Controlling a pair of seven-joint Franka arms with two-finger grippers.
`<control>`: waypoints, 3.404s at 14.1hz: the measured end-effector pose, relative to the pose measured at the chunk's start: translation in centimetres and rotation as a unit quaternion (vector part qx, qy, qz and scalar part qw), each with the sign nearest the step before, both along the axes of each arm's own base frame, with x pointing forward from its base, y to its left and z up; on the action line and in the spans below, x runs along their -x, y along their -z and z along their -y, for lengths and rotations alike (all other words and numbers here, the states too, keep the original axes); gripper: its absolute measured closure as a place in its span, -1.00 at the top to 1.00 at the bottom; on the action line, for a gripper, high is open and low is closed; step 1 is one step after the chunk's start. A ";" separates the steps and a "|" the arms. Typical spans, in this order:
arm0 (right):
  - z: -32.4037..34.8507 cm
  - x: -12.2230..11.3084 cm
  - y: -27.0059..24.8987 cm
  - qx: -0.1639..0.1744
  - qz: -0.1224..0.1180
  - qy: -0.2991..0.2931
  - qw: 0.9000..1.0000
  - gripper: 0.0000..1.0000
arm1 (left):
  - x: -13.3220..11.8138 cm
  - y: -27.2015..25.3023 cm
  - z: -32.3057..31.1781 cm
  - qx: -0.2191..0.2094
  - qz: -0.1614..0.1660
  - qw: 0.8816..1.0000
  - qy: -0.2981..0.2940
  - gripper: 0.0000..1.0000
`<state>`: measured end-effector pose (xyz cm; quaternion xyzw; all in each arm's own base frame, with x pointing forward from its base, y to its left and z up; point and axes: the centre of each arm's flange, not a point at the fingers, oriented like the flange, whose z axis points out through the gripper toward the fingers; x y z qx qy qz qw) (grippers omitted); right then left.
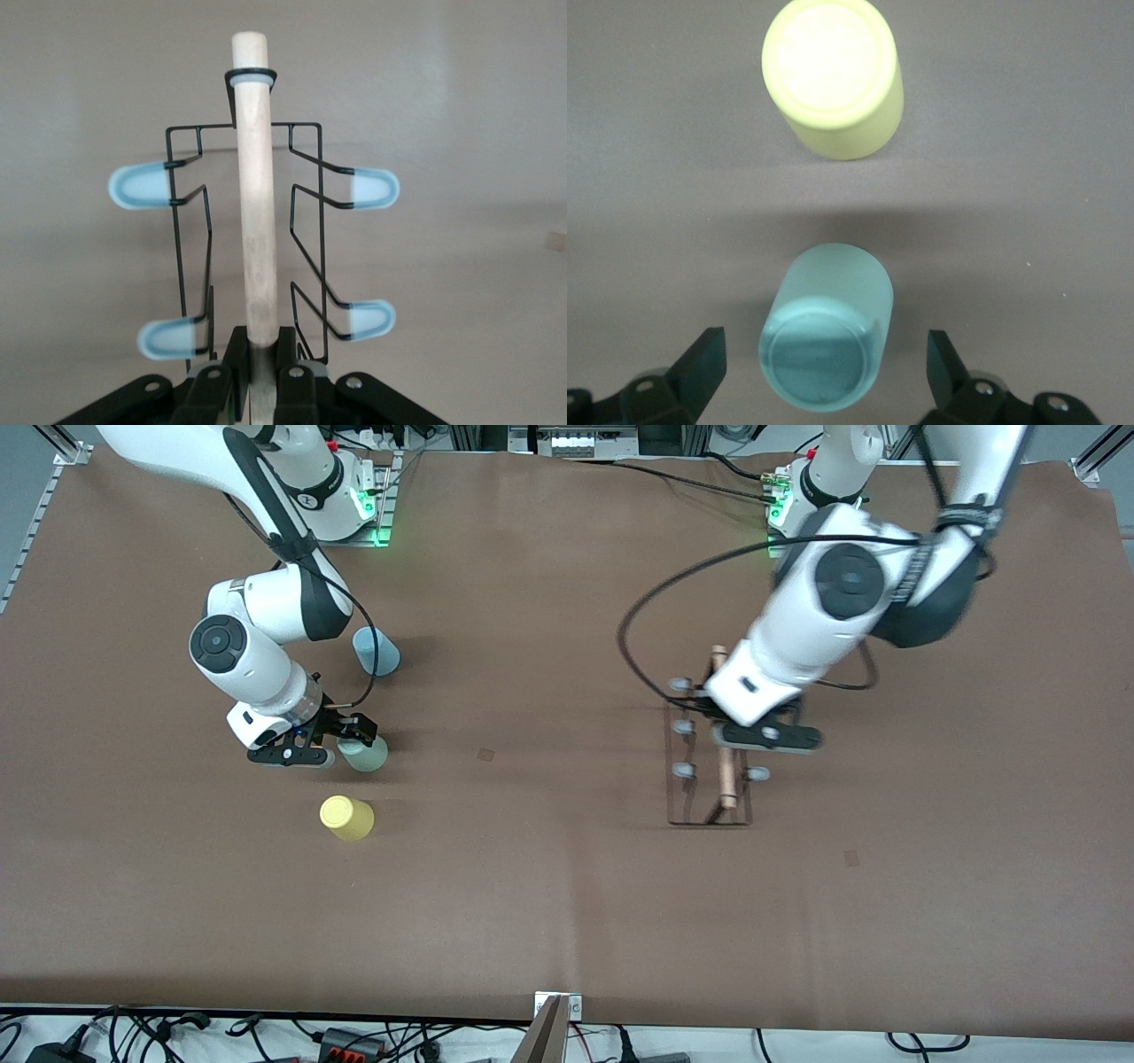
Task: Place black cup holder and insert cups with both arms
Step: 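Carry the rack to mid-table with the left gripper while the right grasps teal cup, then release the rack and lift the left gripper away while the right lifts the cup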
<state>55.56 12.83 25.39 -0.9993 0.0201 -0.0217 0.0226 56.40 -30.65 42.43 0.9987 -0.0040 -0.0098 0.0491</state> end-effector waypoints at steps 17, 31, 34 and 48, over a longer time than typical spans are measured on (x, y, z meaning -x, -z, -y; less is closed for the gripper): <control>-0.7 0.8 2.6 0.001 -0.013 -0.007 1.000 0.32 | 3.3 7.6 13.1 0.025 -0.042 0.999 -0.006 -0.68; -1.7 0.9 0.2 0.002 -0.007 -0.016 1.000 0.32 | 1.2 3.6 11.9 -0.035 0.059 0.998 -0.003 0.81; -1.8 1.5 -4.6 0.010 -0.019 -0.018 1.000 0.32 | -1.1 -0.4 6.5 -0.060 0.067 0.996 0.004 1.00; -25.9 9.6 -17.9 -0.035 -0.032 0.127 0.991 0.32 | -6.0 -10.4 -21.3 -0.089 -0.023 0.993 0.075 1.00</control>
